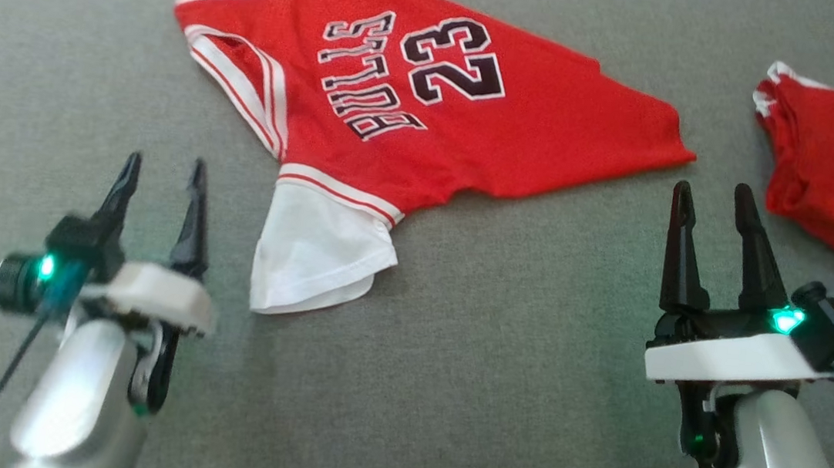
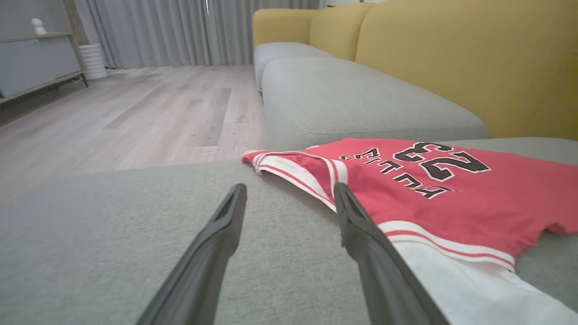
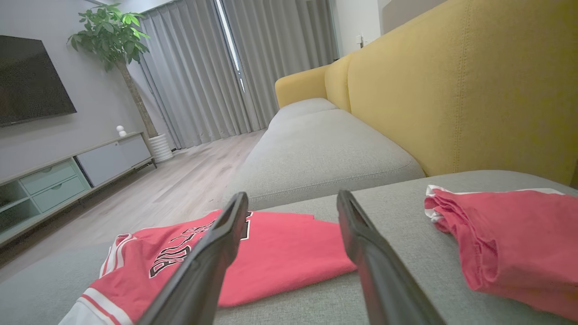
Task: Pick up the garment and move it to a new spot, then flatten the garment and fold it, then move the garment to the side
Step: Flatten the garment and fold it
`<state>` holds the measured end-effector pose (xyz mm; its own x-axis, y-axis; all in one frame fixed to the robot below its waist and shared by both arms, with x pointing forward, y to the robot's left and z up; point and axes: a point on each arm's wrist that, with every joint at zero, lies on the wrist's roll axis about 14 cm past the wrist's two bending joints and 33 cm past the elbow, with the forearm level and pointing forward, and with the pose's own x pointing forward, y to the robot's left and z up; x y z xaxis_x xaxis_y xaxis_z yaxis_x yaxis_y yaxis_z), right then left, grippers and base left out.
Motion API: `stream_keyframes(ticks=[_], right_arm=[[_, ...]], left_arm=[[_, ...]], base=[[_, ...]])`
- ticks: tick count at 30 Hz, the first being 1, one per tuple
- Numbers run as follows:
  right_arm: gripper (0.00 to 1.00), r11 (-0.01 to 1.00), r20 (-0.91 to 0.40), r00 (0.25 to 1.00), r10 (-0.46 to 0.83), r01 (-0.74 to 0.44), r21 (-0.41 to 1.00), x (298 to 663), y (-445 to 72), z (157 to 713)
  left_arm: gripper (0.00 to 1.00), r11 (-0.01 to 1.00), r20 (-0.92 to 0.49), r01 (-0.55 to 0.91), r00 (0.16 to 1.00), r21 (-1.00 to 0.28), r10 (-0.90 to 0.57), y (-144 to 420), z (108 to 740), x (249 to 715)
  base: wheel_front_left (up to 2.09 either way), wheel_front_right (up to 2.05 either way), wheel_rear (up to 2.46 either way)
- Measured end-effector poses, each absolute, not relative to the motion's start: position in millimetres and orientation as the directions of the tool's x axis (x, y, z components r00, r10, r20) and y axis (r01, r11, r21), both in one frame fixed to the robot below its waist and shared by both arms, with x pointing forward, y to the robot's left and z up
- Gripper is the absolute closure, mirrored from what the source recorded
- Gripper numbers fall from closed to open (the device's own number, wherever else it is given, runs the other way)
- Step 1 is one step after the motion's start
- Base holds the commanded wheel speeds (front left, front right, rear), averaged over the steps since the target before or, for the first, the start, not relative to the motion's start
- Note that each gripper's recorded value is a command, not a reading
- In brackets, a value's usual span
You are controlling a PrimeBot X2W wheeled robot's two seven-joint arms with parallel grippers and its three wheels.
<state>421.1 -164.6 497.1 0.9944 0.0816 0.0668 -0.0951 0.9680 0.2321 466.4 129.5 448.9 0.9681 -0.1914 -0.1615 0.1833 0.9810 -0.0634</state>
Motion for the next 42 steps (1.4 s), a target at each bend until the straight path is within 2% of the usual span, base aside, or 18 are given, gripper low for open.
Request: stream_keyframes(ticks=[9, 16, 23, 24, 25, 32, 42], right_arm=[[0.0, 0.971, 0.016, 0.999, 0.046, -0.048, 0.233, 429.4, -178.1, 476.7], [0.0, 0.974, -0.014, 1.0, 0.017, -0.013, 0.226, 433.4, -189.5, 464.7], [0.0, 0.975, -0.022, 1.0, -0.011, 0.016, 0.224, 433.4, -199.9, 462.2], [0.0, 0.975, -0.022, 1.0, -0.011, 0.016, 0.224, 433.4, -199.9, 462.2], [0.0, 0.974, -0.022, 1.0, -0.013, 0.018, 0.224, 433.1, -200.7, 462.2], [0.0, 0.974, -0.013, 1.0, -0.017, 0.02, 0.224, 432.4, -201.9, 465.8], [0.0, 0.973, 0.001, 1.0, 0.007, -0.007, 0.232, 434.5, -193.1, 470.5]], left_arm=[[0.0, 0.957, -0.33, 0.284, 0.899, -0.062, -0.288, 95.9, 418.4, 511.1], [0.0, 0.955, -0.455, 0.291, 0.843, -0.062, -0.287, 87.4, 381.8, 529.5], [0.0, 0.952, -0.507, 0.3, 0.811, -0.065, -0.29, 79.5, 363.5, 538.7], [0.55, 0.952, -0.507, 0.3, 0.811, -0.065, -0.29, 79.5, 363.5, 538.7], [1.0, 0.952, -0.513, 0.3, 0.808, -0.064, -0.29, 78.8, 362.9, 540.2], [1.0, 0.958, -0.492, 0.283, 0.829, -0.045, -0.268, 85.9, 367.9, 543.4], [1.0, 0.975, -0.38, 0.212, 0.909, 0.065, -0.173, 141.8, 413.3, 573.9]], base=[[0.0, 0.0, 0.0], [0.0, 0.0, 0.0], [0.0, 0.0, 0.0], [0.0, 0.0, 0.0], [0.0, 0.0, 0.0], [0.0, 0.0, 0.0], [0.0, 0.0, 0.0]])
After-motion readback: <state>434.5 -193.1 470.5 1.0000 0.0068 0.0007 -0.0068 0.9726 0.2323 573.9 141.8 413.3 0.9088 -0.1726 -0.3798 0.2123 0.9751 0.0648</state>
